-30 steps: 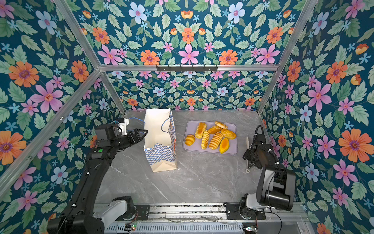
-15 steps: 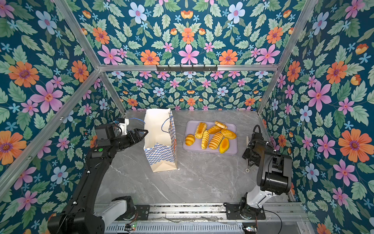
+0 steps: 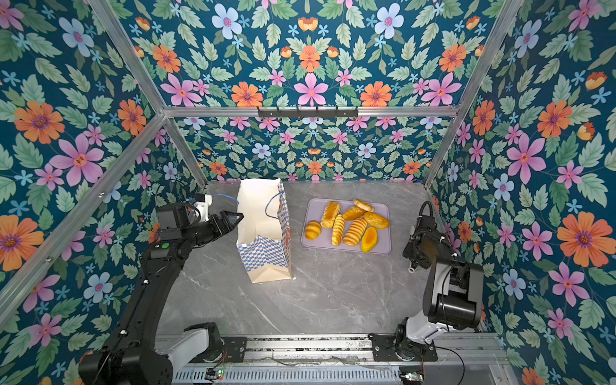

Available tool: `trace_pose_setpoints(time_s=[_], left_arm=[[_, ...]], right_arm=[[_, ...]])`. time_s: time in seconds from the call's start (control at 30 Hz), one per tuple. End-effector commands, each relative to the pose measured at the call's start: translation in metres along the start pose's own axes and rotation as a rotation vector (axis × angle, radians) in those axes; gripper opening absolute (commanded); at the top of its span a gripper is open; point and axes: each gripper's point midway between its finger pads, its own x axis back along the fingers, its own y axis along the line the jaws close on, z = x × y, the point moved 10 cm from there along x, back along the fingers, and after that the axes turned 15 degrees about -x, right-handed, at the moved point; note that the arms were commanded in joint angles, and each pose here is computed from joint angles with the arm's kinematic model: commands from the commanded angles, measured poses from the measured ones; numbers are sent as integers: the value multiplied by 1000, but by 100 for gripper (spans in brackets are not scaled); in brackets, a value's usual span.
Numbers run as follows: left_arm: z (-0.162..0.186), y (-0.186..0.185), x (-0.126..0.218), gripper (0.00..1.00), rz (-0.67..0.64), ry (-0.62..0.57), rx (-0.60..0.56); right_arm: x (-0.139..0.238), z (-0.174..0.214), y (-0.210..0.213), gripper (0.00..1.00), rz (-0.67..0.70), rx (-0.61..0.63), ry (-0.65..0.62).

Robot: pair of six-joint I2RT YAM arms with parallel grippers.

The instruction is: Place the fake bread into the paper bag

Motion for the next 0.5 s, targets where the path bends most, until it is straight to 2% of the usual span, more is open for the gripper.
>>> trace_pose_setpoints(time_s=[0.0,0.17,0.47], left_arm=[[-3,-4,3,87,14,-14,-20],[-5,-6,6,87,10,-22,-22],[-12,-10,18,87,-73,-37,-59]], right_arm=[[16,0,1,54,-35,-17,-11],[42,2,0,46,-108,-30,-36],[114,15,0,46,-371,-33,-67]])
